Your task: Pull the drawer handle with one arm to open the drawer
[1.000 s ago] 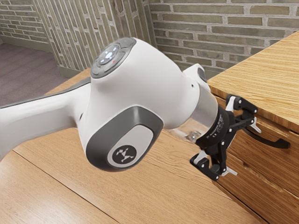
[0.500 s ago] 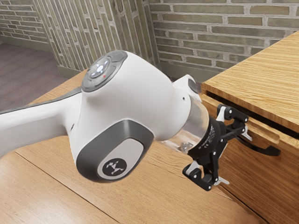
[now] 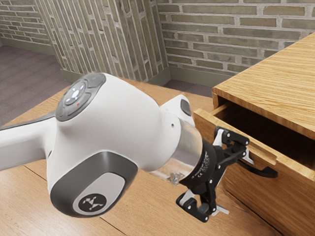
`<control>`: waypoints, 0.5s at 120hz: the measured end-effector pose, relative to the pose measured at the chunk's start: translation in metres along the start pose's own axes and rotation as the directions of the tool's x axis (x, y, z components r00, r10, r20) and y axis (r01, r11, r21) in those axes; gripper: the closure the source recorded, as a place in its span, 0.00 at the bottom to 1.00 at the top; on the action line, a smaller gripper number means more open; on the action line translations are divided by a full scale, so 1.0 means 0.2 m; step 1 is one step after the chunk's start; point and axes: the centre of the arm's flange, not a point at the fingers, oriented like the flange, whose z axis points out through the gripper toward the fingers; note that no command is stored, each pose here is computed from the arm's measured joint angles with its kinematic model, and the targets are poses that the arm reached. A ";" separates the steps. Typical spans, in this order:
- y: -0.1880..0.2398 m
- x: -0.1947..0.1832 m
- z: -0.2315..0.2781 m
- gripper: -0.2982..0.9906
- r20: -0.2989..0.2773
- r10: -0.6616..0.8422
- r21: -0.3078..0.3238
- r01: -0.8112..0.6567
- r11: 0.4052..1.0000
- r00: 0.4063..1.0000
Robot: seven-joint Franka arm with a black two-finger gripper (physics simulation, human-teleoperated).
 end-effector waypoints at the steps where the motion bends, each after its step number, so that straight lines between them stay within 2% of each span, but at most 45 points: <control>1: 0.00 0.00 0.00 0.23 -0.001 0.001 0.000 -0.001 1.000 1.000; 60: -0.20 -0.03 -0.12 0.23 -0.012 0.011 -0.012 -0.012 1.000 1.000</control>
